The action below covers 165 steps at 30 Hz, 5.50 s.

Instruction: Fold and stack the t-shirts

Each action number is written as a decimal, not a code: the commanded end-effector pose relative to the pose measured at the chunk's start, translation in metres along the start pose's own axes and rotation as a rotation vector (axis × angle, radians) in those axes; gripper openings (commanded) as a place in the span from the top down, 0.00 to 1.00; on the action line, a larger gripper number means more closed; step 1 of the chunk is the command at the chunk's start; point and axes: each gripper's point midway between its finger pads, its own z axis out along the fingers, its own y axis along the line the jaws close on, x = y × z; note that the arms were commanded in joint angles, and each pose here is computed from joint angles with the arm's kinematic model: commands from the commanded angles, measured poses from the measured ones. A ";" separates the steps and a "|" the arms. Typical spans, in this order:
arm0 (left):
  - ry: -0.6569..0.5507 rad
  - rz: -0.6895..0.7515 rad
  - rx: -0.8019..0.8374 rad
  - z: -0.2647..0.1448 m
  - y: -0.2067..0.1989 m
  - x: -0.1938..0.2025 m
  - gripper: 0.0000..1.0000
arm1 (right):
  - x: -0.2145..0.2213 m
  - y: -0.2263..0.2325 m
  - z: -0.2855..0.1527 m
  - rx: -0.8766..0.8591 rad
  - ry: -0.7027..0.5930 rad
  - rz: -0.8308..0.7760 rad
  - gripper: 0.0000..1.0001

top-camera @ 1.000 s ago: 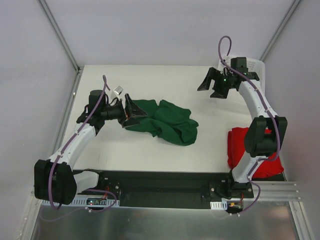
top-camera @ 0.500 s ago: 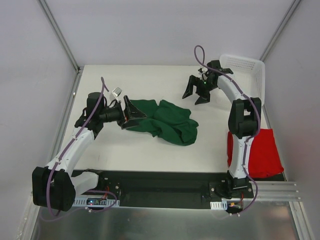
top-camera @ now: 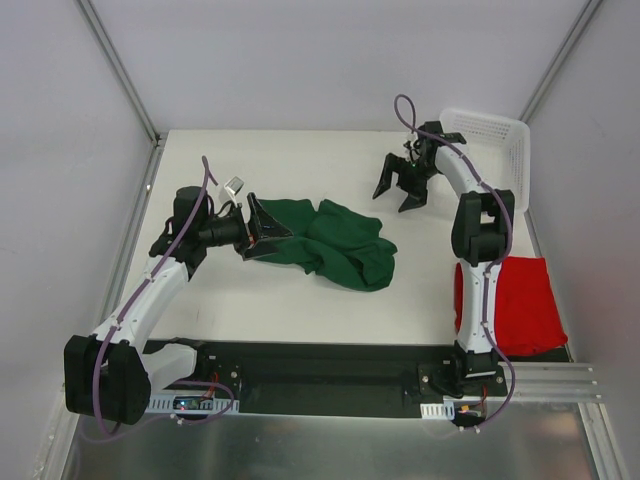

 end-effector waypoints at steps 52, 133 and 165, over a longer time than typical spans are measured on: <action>-0.030 0.044 0.018 -0.007 -0.005 0.002 0.01 | 0.039 -0.044 -0.128 0.188 -0.128 -0.005 0.04; 0.034 0.034 -0.480 -0.001 0.052 -0.057 0.01 | 0.130 -0.029 -0.062 0.268 -0.045 -0.188 0.04; 0.045 0.082 -0.411 -0.024 0.051 -0.006 0.01 | 0.005 -0.098 -0.038 0.243 -0.029 0.165 0.04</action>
